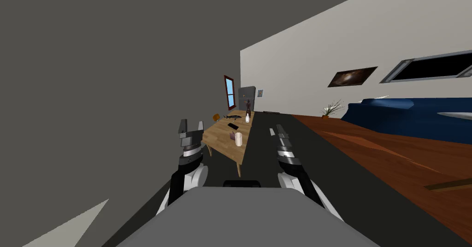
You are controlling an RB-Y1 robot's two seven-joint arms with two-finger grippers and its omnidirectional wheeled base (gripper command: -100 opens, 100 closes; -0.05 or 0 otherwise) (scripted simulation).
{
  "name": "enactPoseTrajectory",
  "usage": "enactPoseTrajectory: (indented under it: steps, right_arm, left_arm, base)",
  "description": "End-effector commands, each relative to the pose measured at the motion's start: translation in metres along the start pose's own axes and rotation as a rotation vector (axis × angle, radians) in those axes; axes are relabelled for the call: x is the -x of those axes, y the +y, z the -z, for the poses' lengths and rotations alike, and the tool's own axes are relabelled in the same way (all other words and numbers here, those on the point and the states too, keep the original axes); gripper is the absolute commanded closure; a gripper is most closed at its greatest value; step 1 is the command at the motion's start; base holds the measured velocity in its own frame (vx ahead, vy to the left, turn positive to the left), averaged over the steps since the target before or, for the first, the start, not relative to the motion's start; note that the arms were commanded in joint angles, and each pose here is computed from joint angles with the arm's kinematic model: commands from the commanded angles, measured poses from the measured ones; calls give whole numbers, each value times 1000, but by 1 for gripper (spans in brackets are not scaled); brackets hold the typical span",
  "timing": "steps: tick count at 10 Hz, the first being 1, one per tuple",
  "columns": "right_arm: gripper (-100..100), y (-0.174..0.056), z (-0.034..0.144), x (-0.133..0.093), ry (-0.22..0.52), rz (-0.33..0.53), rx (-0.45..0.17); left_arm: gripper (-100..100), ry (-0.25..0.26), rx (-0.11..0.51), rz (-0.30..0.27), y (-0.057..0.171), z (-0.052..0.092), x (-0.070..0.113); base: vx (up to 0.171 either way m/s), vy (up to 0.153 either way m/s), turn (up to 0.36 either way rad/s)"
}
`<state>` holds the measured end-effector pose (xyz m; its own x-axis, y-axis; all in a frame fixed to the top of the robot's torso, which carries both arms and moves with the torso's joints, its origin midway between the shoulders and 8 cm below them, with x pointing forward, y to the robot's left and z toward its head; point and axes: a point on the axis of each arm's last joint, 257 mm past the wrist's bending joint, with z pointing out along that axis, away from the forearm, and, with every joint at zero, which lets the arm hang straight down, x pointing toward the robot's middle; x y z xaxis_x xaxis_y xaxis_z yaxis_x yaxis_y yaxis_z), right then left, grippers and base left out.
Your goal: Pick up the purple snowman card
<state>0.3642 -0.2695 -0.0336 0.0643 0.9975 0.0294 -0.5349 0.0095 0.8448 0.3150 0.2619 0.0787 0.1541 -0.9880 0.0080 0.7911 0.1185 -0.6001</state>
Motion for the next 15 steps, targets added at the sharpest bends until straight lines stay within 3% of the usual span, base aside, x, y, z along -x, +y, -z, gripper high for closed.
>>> enactPoseTrajectory:
  steps: [1, 6, 8, 13, 15]
  right_arm:
    - [-100, -9, 0, -8, 46, 32, -13]
    - [-100, -53, 4, -33, 205, 172, -72]
    - [-100, -78, 9, -42, 283, 254, -100]
    - [-100, -113, 21, -44, 391, 370, -148]
    - [-100, -138, 30, -47, 480, 473, -166]
  left_arm:
    - [0, 0, 0, 0, 0, 0, 0]
    - [0, 0, 0, 0, 0, 0, 0]
    - [0, 0, 0, 1, 0, 0, 0]
    - [0, 0, 0, 0, 0, 0, 0]
    - [0, 0, 0, 0, 0, 0, 0]
  base:
    - [-49, 74, 3]
    - [-96, 206, 0]
    - [-108, 310, 21]
    - [-54, 140, 16]
    - [-39, 208, 53]
